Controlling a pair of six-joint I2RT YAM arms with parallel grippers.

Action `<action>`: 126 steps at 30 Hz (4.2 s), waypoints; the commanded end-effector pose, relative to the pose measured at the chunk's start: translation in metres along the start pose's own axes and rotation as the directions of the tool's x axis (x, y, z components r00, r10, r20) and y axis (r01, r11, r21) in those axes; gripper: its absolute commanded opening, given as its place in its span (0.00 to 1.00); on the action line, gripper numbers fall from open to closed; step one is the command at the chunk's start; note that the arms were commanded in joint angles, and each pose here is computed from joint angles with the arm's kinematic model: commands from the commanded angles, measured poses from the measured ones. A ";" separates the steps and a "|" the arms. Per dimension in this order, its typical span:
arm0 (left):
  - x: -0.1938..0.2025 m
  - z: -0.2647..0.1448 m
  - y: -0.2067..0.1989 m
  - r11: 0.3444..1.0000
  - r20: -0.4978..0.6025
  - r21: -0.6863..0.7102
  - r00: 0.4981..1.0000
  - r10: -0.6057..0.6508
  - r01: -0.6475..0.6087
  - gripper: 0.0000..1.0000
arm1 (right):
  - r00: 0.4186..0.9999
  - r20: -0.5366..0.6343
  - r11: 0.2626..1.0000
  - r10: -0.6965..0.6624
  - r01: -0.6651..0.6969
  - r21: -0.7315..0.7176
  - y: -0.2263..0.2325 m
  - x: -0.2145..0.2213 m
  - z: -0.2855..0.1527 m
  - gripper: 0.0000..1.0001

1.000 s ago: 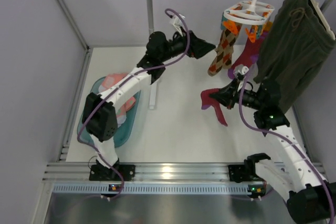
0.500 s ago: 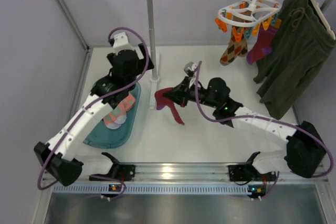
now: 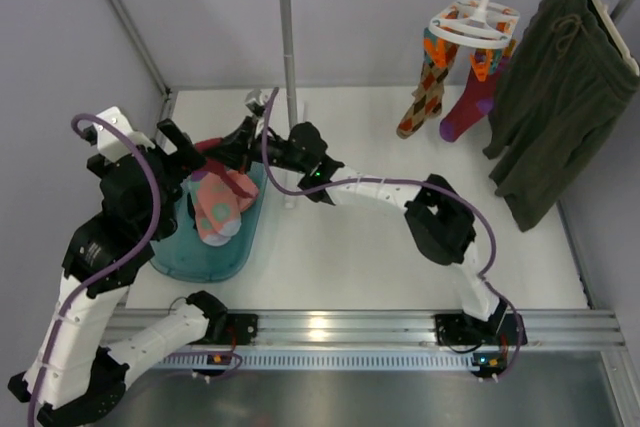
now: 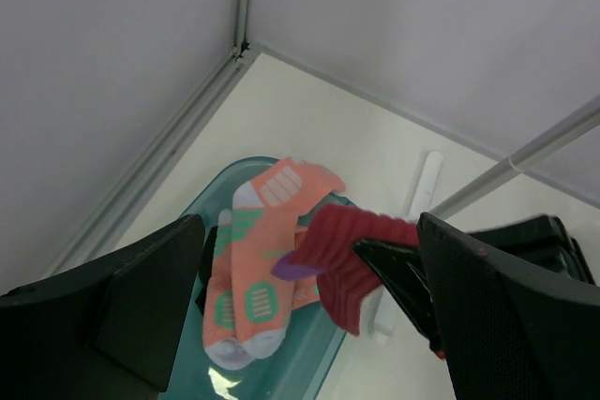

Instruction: Remove the socks clipped to the hanger

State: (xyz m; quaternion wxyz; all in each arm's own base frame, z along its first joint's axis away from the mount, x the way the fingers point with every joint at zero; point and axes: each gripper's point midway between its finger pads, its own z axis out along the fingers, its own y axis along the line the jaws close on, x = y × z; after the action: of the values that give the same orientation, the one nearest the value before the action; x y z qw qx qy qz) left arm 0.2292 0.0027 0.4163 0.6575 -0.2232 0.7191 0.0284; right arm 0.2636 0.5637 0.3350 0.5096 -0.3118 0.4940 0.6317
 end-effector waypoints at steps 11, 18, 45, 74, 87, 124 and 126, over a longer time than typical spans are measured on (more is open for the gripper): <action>0.041 -0.010 0.044 0.976 -0.067 -0.051 0.976 0.208 -0.211 0.99 | 0.955 -0.284 0.972 0.090 -0.022 0.234 -0.066 0.148 0.027 0.67; 0.038 -0.027 0.077 0.993 0.011 -0.097 0.998 0.067 -0.066 0.99 | 0.962 -0.249 0.928 0.115 -0.015 0.372 -0.077 0.106 -0.003 0.86; 0.067 -0.024 0.073 0.997 -0.031 -0.059 0.999 0.042 -0.043 0.99 | 0.948 -0.220 0.727 0.232 -0.018 0.687 -0.155 0.155 -0.006 0.61; 0.084 -0.020 0.068 0.999 -0.045 -0.040 0.999 0.022 -0.023 0.99 | 0.987 -0.110 0.985 -0.117 0.129 0.116 -0.039 0.062 0.056 0.00; 0.074 -0.022 0.063 1.000 -0.039 -0.018 0.999 -0.010 0.010 0.99 | 0.988 -0.098 0.993 -0.118 0.118 -0.005 0.033 0.079 0.027 0.00; 0.123 -0.055 -0.263 0.332 -0.357 0.883 0.934 0.013 0.332 0.99 | 0.999 -0.038 0.137 -0.019 0.041 0.990 -0.049 -0.092 -0.474 0.99; 0.127 -0.058 -0.276 0.329 -0.355 0.886 0.935 0.028 0.326 0.99 | 0.998 0.021 0.164 0.058 -0.031 0.986 -0.076 -0.092 -0.488 0.99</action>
State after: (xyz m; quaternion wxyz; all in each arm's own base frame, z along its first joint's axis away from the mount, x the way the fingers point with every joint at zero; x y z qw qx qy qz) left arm 0.2766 -0.2791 0.2992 0.4895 0.0996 0.7527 -0.4287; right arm 0.2942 0.0892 0.2674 0.6300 0.0897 0.7550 0.1581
